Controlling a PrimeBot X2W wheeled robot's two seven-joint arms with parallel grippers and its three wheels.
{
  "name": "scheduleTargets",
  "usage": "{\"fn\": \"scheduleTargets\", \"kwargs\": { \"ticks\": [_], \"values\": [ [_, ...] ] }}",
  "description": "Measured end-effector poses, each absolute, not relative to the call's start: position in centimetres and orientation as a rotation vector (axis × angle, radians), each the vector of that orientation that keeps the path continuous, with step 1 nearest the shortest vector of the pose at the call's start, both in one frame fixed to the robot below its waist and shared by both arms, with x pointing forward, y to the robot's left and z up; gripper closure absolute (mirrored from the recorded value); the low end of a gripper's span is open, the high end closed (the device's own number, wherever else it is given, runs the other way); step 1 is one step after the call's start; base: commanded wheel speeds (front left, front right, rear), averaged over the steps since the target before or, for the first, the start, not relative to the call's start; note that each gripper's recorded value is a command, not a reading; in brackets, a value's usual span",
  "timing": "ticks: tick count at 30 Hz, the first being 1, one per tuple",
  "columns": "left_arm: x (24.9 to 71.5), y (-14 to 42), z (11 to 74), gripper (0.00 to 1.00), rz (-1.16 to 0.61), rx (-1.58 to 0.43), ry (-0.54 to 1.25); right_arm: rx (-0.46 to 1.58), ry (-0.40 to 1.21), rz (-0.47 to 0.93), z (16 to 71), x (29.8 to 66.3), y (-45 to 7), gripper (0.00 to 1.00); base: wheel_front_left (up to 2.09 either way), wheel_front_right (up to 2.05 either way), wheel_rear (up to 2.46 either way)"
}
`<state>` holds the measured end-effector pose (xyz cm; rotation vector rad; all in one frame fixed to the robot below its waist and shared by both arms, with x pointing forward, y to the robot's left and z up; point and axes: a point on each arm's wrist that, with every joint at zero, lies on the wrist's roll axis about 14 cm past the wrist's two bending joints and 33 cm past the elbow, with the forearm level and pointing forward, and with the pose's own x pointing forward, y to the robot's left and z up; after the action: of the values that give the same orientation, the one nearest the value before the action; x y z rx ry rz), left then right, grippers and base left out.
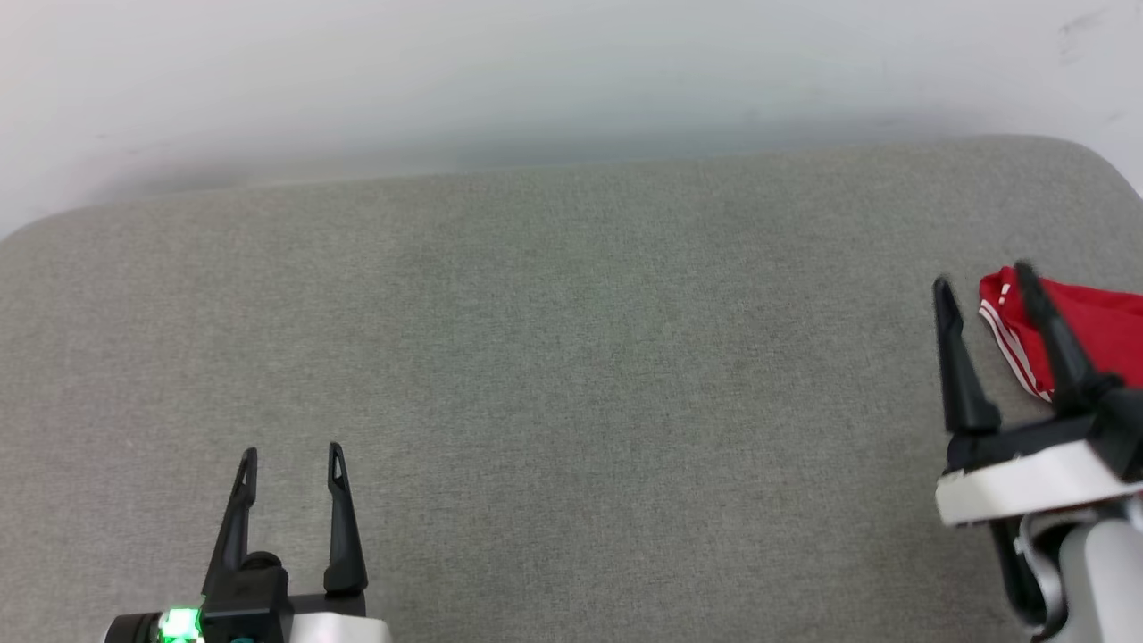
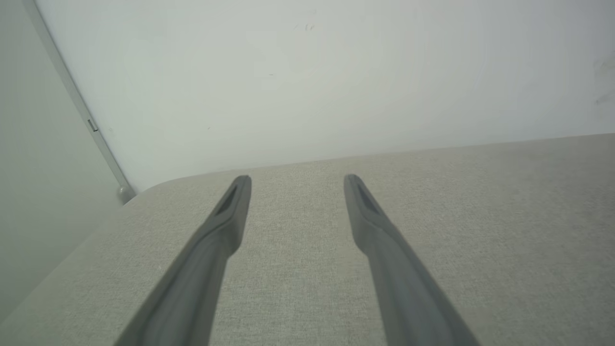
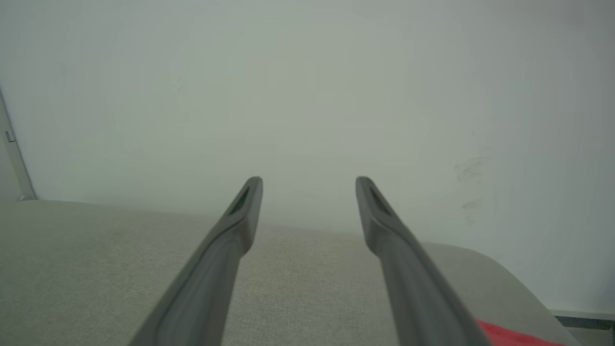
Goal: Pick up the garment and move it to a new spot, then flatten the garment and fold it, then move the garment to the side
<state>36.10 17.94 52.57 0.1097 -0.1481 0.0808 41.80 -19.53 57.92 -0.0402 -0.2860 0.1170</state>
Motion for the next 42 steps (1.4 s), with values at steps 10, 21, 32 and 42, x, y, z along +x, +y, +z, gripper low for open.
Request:
{"fn": "scheduleTargets", "kwargs": {
  "ticks": [10,21,32,42],
  "values": [
    [34.2,18.0,52.2,0.0,0.072,0.106,-0.134,0.068,-0.161,0.061,53.1,37.5,-19.0,0.0,0.0,0.0,0.0],
    [32.3,18.5,52.5,0.0,0.075,0.077,-0.142,0.095,-0.152,0.062,52.7,34.3,-18.3,0.0,0.0,0.0,0.0],
    [31.9,18.4,51.0,1.0,0.072,0.051,-0.092,0.113,-0.094,0.059,50.9,33.7,-18.2,1.0,0.0,0.0,0.0],
    [32.3,19.0,49.7,1.0,0.094,-0.166,-0.023,0.311,-0.056,0.022,50.1,33.9,-18.7,1.0,0.0,0.0,0.0]
  ]
}}
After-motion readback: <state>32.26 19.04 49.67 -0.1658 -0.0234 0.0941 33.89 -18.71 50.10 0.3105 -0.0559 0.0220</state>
